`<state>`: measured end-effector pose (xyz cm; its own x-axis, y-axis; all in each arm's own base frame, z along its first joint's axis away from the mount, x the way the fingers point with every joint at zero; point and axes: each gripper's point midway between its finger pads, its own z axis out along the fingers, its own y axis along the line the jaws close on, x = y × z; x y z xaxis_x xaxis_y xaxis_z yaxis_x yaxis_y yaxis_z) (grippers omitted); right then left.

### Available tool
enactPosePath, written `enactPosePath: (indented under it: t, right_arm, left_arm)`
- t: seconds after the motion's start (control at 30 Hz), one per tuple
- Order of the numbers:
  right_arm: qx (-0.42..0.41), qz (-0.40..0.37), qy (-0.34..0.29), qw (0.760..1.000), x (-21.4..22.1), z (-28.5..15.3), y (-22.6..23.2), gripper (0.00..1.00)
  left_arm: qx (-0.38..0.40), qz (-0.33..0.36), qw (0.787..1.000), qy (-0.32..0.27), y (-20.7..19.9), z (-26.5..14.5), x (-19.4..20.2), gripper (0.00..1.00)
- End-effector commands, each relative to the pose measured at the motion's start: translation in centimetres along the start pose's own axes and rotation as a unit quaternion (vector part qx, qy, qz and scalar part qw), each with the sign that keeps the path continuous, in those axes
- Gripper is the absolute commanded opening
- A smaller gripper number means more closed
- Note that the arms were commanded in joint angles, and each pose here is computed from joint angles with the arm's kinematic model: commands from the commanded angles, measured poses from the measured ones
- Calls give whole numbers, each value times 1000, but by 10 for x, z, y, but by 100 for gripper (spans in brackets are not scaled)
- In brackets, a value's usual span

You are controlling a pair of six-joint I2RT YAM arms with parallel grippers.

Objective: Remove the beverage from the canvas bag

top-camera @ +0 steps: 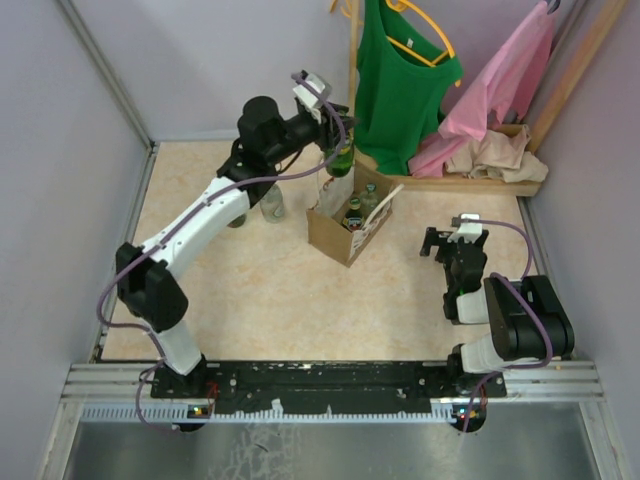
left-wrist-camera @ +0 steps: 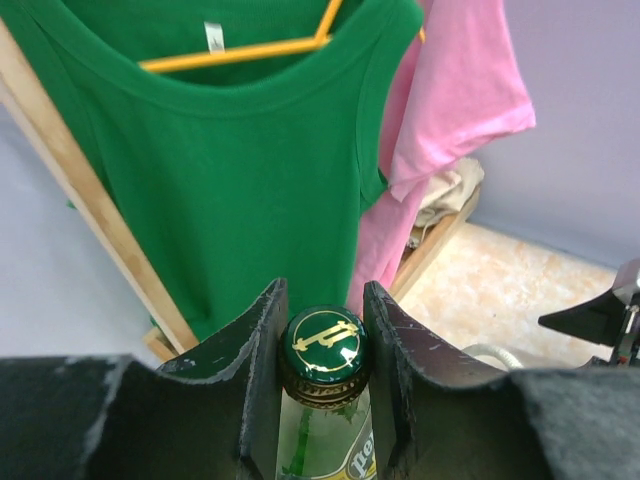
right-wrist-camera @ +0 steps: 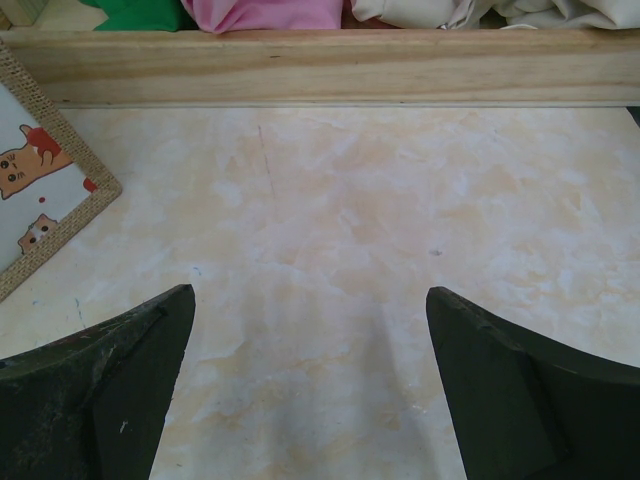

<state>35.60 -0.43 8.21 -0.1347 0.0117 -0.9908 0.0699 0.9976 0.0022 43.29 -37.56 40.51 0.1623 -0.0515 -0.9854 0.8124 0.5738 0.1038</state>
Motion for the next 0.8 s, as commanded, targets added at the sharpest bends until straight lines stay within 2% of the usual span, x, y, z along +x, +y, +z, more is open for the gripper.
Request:
enactPosePath:
  t: [0.0, 0.23, 0.33, 0.57, 0.77]
  right_arm:
    - [2, -5, -40, 999, -25, 8, 0, 99]
    - [2, -5, -40, 999, -25, 8, 0, 99]
    - [1, -5, -40, 999, -25, 8, 0, 99]
    - [1, -5, -41, 999, -25, 8, 0, 99]
    - [2, -5, -41, 999, -25, 8, 0, 99]
  left_arm:
    - [-48, 61, 992, -100, 6, -40, -104, 0]
    - [-138, 89, 982, -87, 21, -101, -118, 0]
    - [-184, 84, 976, -77, 30, -128, -110, 0]
    - [-256, 44, 965, -27, 40, -176, -44, 0]
    - [-317, 8, 948, -40, 48, -208, 5, 0]
